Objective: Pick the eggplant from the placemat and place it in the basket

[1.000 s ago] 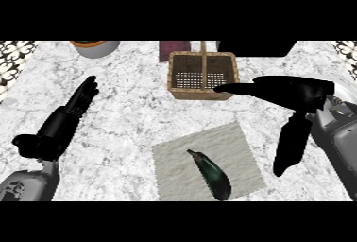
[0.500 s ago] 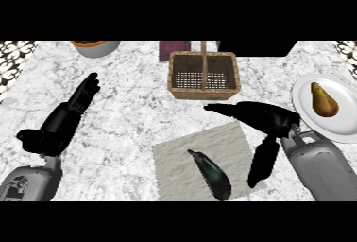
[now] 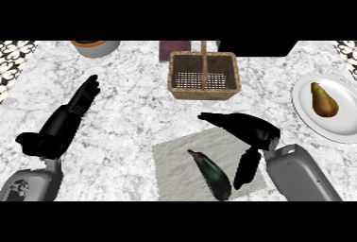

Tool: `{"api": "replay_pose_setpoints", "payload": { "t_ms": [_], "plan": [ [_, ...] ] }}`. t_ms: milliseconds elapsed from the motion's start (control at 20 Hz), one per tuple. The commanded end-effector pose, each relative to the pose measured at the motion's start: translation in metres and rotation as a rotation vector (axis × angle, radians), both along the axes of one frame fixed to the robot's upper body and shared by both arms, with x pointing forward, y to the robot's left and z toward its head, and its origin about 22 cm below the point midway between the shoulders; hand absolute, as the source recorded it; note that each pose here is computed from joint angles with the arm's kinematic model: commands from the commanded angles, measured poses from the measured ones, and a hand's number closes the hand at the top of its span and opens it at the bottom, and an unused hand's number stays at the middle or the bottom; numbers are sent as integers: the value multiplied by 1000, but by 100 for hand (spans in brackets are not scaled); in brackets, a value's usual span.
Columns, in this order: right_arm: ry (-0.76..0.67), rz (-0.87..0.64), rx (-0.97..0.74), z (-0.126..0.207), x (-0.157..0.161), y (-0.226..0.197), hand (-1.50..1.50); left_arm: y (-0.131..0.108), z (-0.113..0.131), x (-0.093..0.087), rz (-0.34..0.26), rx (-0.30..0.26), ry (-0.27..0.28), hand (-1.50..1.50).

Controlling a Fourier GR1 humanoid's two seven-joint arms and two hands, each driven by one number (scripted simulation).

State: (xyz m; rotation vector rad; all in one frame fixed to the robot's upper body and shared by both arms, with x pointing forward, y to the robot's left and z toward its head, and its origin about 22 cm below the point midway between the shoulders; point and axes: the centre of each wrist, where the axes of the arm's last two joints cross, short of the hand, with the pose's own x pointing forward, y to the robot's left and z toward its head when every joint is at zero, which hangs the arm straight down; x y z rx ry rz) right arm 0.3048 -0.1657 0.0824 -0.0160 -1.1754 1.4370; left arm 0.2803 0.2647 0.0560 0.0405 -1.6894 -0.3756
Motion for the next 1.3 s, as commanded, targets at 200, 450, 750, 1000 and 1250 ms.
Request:
{"api": "replay_pose_setpoints", "payload": {
  "t_ms": [200, 450, 750, 1000, 1250],
  "plan": [
    [9, 11, 77, 6, -1, 6, -150, -10, 11, 12, 5, -3, -9, 0],
    [2, 36, 73, 0, -8, 18, -150, -16, 8, 14, -6, 4, -5, 0],
    [-4, 46, -15, -2, -14, 8, -150, -8, 4, 3, 3, -8, 4, 0],
    [-3, 74, -41, -44, -24, 17, -150, 17, 2, 11, -1, 3, -2, 0],
    [-6, 65, -59, -23, -14, 9, -150, -4, 1, -8, -10, 16, 9, 0]
  ]
}}
